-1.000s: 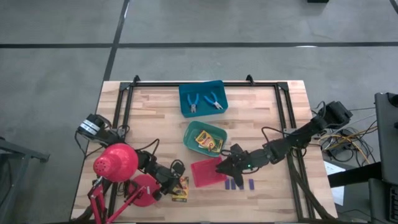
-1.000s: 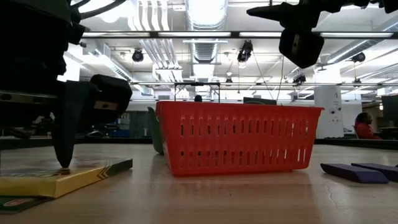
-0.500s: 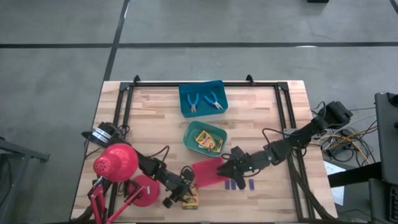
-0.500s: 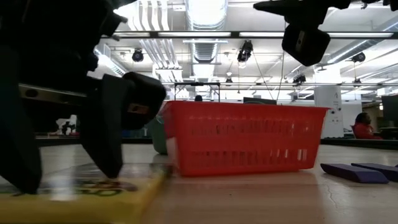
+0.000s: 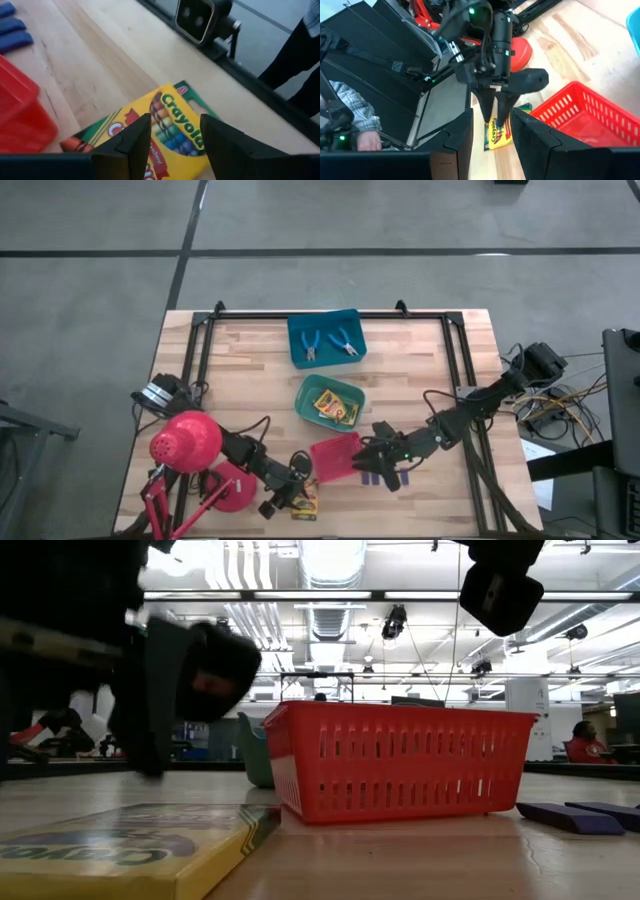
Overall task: Pick & Place School Supplies
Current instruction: Put the yellow crayon box in the green bin
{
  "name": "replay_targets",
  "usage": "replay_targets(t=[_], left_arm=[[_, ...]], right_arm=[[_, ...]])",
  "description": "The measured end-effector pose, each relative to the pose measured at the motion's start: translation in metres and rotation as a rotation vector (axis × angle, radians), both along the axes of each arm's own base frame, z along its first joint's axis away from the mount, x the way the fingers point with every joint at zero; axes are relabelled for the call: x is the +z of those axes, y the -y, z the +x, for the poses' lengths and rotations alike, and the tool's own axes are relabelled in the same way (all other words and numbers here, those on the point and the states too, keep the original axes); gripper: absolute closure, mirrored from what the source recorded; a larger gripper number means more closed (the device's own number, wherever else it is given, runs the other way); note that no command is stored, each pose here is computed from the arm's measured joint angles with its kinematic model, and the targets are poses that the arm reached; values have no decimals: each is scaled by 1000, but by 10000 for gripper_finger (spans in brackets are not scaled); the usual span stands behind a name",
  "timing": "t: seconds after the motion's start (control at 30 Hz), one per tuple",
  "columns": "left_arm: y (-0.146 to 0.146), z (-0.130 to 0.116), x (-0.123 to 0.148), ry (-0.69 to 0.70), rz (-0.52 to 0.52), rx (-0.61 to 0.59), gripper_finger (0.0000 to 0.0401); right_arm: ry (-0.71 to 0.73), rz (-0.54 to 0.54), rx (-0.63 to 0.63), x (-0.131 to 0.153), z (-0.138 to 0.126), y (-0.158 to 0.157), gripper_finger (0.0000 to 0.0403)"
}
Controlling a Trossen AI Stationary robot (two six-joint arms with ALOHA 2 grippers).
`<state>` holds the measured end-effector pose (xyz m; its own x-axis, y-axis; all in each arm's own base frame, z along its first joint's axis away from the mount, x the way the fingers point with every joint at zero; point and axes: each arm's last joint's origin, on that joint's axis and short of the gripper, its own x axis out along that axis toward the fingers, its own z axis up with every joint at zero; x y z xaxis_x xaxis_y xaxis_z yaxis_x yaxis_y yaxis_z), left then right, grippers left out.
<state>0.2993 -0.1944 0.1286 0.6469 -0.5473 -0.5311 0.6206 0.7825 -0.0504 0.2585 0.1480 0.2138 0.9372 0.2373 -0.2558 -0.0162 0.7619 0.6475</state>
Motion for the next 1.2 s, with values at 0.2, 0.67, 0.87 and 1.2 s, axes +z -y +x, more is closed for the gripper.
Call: replay_targets(t=[0.2,0.67,0.87,1.2], left_arm=[[-3,-5,31,55,-35,2,224],[-15,-27,59,-303,-288,278,224],[-8,-30,62,-286,-314,325,224],[-4,-32,62,-316,-382,412,224]], right_arm=[[6,-10,1,0,0,0,278],[155,-163,110,22,11,-34,278],[190,-355,-40,19,3,-85,278],[120,-440,-144,-40,33,-159,278]])
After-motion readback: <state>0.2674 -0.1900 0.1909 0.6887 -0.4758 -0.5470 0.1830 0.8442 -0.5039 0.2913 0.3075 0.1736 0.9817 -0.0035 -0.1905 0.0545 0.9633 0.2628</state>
